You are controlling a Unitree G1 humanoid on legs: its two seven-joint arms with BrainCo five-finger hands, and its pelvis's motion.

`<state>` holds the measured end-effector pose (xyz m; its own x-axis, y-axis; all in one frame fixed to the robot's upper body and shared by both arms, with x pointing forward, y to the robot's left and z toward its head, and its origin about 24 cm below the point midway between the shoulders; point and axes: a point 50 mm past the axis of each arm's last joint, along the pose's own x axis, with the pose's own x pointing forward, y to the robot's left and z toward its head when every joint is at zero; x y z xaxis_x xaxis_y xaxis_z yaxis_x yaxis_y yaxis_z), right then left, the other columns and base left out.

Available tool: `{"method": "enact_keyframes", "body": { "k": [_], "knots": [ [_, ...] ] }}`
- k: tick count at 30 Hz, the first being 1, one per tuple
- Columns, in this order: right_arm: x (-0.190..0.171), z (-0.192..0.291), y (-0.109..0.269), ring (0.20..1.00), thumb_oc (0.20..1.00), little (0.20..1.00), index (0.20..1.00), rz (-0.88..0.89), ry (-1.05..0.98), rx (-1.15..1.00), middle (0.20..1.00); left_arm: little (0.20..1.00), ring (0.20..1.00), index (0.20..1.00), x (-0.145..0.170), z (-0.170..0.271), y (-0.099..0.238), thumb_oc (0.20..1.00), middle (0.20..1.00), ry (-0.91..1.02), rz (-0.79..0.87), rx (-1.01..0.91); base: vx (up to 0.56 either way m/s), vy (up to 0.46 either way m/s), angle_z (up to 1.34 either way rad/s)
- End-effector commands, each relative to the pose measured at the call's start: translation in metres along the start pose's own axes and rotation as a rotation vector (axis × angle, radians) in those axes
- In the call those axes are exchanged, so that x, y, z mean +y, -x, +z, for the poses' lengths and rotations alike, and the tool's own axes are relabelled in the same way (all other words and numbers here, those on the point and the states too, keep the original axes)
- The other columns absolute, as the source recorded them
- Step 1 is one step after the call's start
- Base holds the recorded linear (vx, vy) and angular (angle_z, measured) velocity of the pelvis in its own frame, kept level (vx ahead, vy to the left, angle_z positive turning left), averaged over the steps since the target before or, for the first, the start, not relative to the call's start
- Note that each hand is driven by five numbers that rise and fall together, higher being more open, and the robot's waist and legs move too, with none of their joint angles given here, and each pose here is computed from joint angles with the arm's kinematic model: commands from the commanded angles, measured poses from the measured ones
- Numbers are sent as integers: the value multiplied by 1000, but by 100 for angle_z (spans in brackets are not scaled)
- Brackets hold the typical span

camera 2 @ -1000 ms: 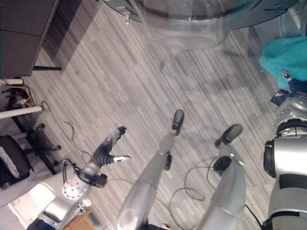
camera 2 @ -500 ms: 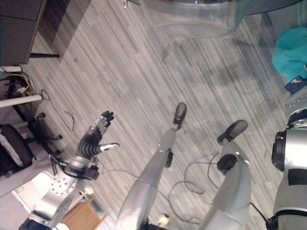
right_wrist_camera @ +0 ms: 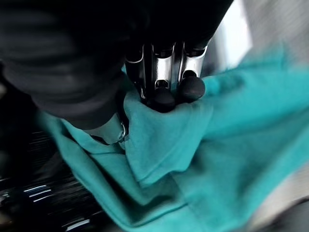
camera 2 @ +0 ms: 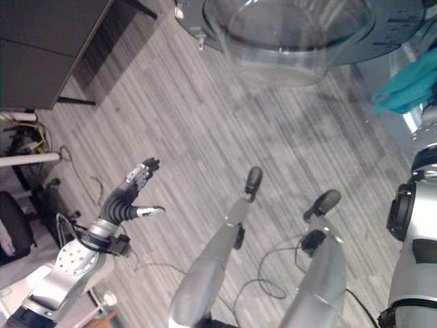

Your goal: Grab the laundry basket,head to the washer,open it,put in the laundry and shut it.

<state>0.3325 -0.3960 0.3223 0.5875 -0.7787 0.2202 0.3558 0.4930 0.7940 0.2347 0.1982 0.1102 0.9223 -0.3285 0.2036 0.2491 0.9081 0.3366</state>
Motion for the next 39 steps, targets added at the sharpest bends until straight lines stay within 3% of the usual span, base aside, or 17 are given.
{"method": "enact_keyframes", "body": {
  "k": [1,6,10,11,12,18,27,32,39],
  "knots": [
    [9,68,1,200,200,200,200,37,-20,-320,200,1000,1000,1000,-8,-3,7,1000,1000,80,7,3,-40,47,-30],
    [7,129,4,200,200,200,200,-87,63,-516,200,1000,1000,1000,-8,-4,10,1000,1000,129,32,21,10,-6,-15],
    [-25,130,-3,200,200,200,200,-265,132,-445,200,1000,1000,1000,-7,-3,12,1000,1000,102,49,26,48,-8,1],
    [-37,123,-6,492,492,492,492,-302,144,-391,492,1000,1000,1000,-5,-4,12,1000,1000,89,52,32,-75,4,-1],
    [-46,115,-8,1000,1000,1000,1000,-316,132,-329,1000,1000,1000,1000,-3,-4,13,1000,1000,71,56,34,-80,1,0],
    [-62,35,-9,1000,1000,1000,1000,-259,117,-60,1000,1000,1000,1000,-3,-7,15,1000,1000,89,59,44,31,-33,-4],
    [-77,-17,3,1000,1000,1000,1000,-139,2,18,1000,1000,1000,1000,-3,-12,20,1000,1000,85,16,78,-30,-4,-7],
    [-84,-59,19,1000,1000,1000,1000,81,178,151,1000,1000,1000,1000,0,-14,23,1000,1000,67,-44,97,6,-4,2],
    [-141,-122,70,1000,1000,1000,1000,190,218,377,1000,1000,1000,1000,13,-24,36,1000,1000,-8,-109,199,-1,39,-2]
  ]
}}
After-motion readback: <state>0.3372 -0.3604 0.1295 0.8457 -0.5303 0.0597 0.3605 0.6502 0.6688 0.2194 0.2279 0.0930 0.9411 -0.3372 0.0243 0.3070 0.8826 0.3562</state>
